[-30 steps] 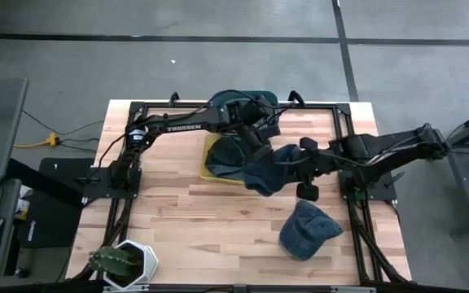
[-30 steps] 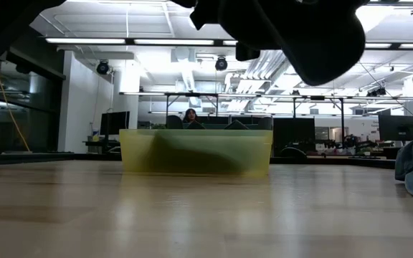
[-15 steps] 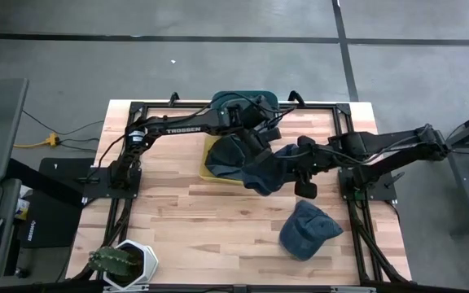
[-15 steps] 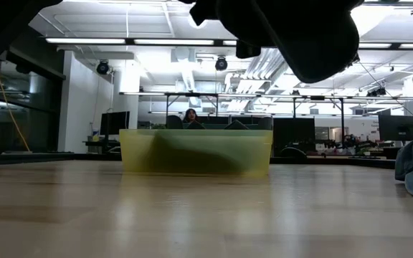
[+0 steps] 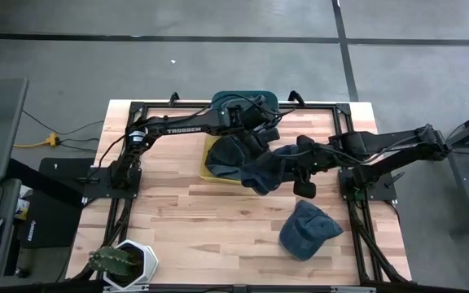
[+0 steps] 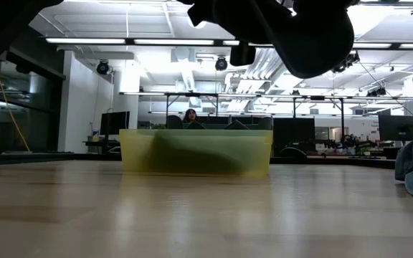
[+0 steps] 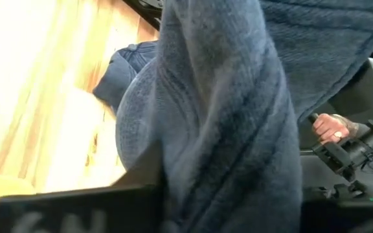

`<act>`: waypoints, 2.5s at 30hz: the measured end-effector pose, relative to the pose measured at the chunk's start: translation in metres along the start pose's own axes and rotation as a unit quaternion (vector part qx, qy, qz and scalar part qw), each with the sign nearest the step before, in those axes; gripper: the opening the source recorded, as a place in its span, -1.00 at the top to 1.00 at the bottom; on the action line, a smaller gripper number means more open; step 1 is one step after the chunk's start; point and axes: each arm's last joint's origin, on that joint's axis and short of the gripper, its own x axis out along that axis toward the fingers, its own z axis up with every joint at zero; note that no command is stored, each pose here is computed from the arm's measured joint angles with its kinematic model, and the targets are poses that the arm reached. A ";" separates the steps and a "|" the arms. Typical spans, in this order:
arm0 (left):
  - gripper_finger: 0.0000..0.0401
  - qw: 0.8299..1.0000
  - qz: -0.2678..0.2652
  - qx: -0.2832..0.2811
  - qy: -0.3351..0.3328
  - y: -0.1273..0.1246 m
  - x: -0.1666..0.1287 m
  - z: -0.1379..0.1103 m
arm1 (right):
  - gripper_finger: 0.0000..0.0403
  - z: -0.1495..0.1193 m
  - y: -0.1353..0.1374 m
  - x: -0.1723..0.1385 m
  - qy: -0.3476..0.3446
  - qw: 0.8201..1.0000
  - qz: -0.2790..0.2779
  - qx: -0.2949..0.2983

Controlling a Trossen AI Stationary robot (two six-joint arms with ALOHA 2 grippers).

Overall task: Pick & Place hat
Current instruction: Put the left blue cap into the yellow bin

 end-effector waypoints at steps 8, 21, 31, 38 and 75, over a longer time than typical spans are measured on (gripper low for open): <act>0.98 1.000 0.002 0.020 0.002 0.001 0.000 0.000 | 0.97 0.001 0.000 0.000 -0.004 1.000 0.003 0.000; 1.00 0.999 0.032 0.021 -0.015 0.008 -0.006 0.003 | 0.61 0.001 0.000 0.000 -0.007 1.000 -0.006 0.017; 1.00 0.997 0.071 0.002 -0.040 0.033 -0.039 0.015 | 0.29 0.000 -0.016 -0.016 -0.044 0.995 -0.050 0.072; 1.00 0.996 0.083 -0.001 -0.026 0.043 -0.050 0.013 | 0.10 -0.005 -0.036 -0.043 -0.089 0.984 -0.072 0.138; 1.00 0.917 -0.068 -0.128 -0.373 0.082 -0.124 -0.094 | 0.02 -0.019 -0.050 -0.063 -0.116 0.954 -0.145 0.236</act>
